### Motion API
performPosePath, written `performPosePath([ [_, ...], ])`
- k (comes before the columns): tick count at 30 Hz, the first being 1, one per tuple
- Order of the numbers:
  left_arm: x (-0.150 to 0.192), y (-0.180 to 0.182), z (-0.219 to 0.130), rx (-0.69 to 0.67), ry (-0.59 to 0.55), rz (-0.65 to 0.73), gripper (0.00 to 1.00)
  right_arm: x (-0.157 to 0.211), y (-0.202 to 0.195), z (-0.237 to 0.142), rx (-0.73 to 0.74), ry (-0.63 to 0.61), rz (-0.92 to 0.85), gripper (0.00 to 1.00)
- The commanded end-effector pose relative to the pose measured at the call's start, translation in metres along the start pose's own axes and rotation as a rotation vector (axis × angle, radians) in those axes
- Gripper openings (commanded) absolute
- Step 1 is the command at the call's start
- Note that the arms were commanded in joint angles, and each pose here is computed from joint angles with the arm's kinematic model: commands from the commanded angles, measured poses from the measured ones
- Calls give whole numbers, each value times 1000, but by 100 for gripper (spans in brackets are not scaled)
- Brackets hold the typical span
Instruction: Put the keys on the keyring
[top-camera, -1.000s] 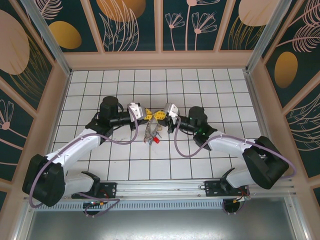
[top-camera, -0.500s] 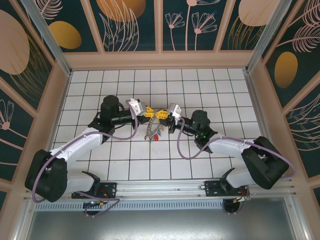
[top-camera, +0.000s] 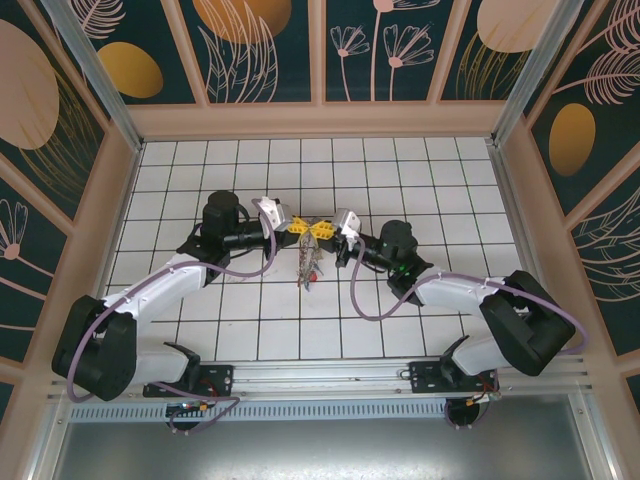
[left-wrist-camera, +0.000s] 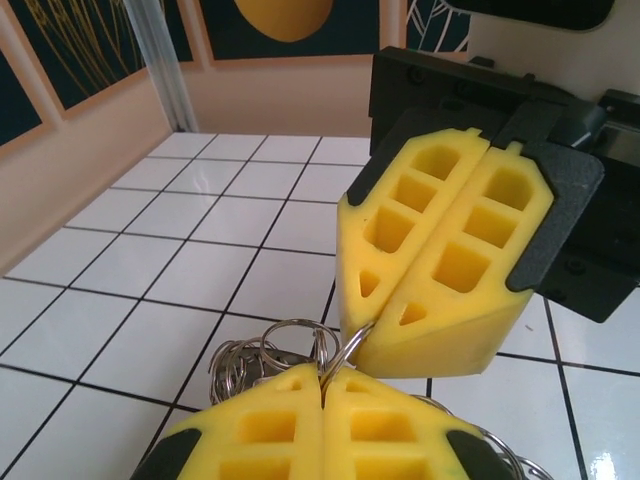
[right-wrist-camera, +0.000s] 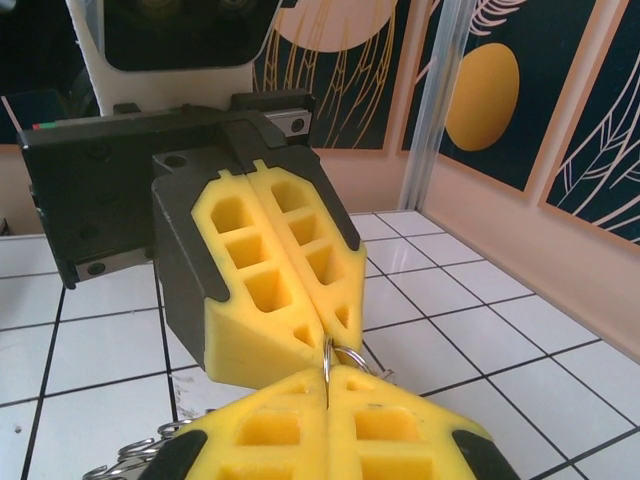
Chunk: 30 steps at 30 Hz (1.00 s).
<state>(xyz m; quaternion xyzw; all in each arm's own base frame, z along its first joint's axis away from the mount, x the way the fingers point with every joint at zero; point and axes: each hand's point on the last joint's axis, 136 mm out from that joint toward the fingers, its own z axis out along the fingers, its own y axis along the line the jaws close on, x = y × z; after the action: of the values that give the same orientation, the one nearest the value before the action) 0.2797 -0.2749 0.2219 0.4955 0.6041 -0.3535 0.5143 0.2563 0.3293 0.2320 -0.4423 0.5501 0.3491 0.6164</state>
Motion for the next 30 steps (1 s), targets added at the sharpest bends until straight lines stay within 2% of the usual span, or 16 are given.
performPosePath([
  [1, -9, 12, -3, -74, 23, 49, 0, -14, 10, 7, -62, 2, -73, 0],
  [2, -7, 16, -4, -99, 47, 57, 0, -7, 12, 8, -78, 40, -82, 0],
  [6, -3, 25, -12, -163, 114, 118, 0, 10, 24, 11, -183, 173, -103, 17],
  [11, -4, 30, -21, -221, 150, 199, 0, 15, 23, 11, -228, 257, -116, 22],
  [22, -4, 24, -24, -213, 147, 220, 0, 12, 8, 24, -212, 287, -95, 22],
  [27, -4, 21, -23, -195, 139, 214, 0, 4, -1, 25, -174, 254, -105, 23],
  [30, -3, 19, -23, -187, 144, 220, 0, 1, -8, 21, -147, 248, -114, 27],
])
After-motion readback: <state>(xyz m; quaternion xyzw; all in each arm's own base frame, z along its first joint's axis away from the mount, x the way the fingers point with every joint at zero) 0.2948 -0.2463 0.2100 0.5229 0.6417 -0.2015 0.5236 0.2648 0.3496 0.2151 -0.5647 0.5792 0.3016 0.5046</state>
